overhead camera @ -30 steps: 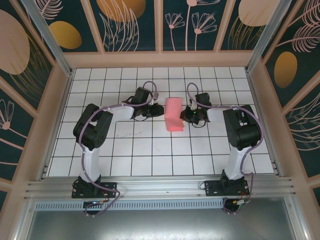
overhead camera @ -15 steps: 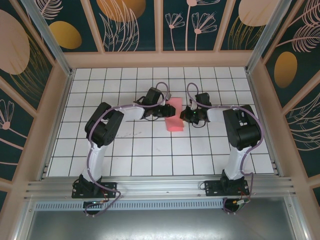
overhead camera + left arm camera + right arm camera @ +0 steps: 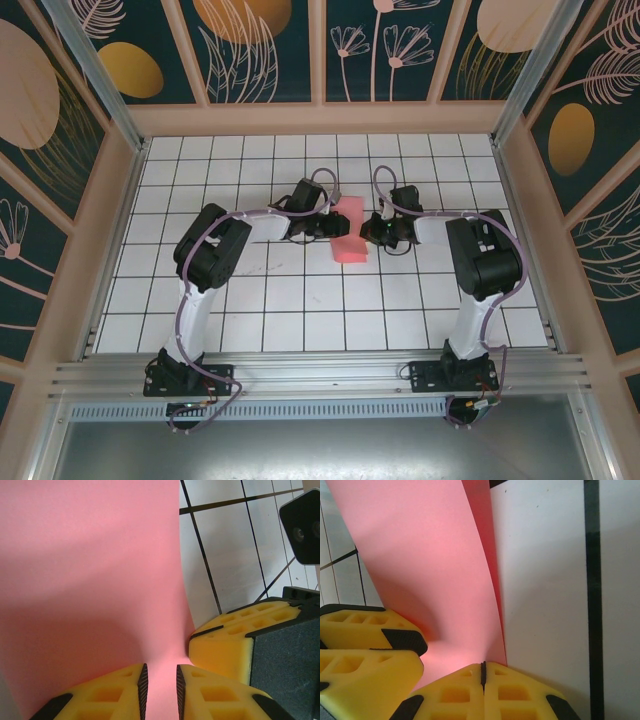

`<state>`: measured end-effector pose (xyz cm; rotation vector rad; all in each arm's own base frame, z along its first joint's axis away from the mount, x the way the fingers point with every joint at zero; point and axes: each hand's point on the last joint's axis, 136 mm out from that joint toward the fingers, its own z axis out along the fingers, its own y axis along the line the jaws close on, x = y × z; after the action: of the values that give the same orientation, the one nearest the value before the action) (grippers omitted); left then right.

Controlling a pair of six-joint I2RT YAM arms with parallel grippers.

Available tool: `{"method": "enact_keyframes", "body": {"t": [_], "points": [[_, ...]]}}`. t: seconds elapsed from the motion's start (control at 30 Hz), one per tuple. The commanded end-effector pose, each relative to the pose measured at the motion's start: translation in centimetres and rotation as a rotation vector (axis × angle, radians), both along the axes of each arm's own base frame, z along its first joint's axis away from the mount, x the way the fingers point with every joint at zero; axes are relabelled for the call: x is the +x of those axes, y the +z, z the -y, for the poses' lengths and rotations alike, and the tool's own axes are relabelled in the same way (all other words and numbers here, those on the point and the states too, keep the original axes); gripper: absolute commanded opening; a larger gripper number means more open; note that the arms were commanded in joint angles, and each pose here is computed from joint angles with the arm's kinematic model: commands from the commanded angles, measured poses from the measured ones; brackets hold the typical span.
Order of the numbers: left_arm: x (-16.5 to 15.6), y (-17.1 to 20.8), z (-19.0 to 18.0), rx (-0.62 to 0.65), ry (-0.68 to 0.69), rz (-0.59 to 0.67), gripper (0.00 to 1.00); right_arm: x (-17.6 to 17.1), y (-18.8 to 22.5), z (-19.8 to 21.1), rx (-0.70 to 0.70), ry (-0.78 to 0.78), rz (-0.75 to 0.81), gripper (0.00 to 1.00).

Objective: Fold a paper plane with a square sheet of paper (fold left side to right side)
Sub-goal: Hold the square sheet of paper at the center of the table.

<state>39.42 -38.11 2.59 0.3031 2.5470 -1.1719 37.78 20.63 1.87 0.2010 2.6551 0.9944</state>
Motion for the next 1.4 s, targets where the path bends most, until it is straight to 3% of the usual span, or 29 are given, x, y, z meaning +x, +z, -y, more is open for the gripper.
{"method": "enact_keyframes", "body": {"t": [0.0,0.13,0.27,0.6,0.9,1.23,1.37], "points": [[-1.5,-2.9,-1.3,0.066,0.001,-0.066,0.25,0.1,1.0,-0.2,-0.016,0.017,0.037,0.02],[-1.5,-3.1,-1.4,0.069,0.01,-0.071,0.25,2.0,4.4,-0.5,0.013,0.016,0.133,0.0],[-1.4,-3.0,-1.4,0.07,0.014,-0.069,0.24,3.1,5.2,-1.1,0.038,0.028,0.154,0.0],[-1.3,-3.0,-1.3,0.069,0.015,-0.069,0.24,5.2,3.3,-3.4,0.081,0.065,0.118,0.0],[-1.3,-2.5,-1.1,0.062,0.006,-0.055,0.24,4.3,-0.5,-3.1,0.028,0.056,0.011,0.0],[-0.6,3.1,-0.2,-0.023,-0.019,0.039,0.3,2.6,-3.6,-1.9,-0.036,0.033,-0.086,0.0],[-0.9,3.4,-0.1,-0.044,-0.026,0.035,0.29,2.4,-3.8,-1.8,-0.036,0.032,-0.094,0.0]]}}
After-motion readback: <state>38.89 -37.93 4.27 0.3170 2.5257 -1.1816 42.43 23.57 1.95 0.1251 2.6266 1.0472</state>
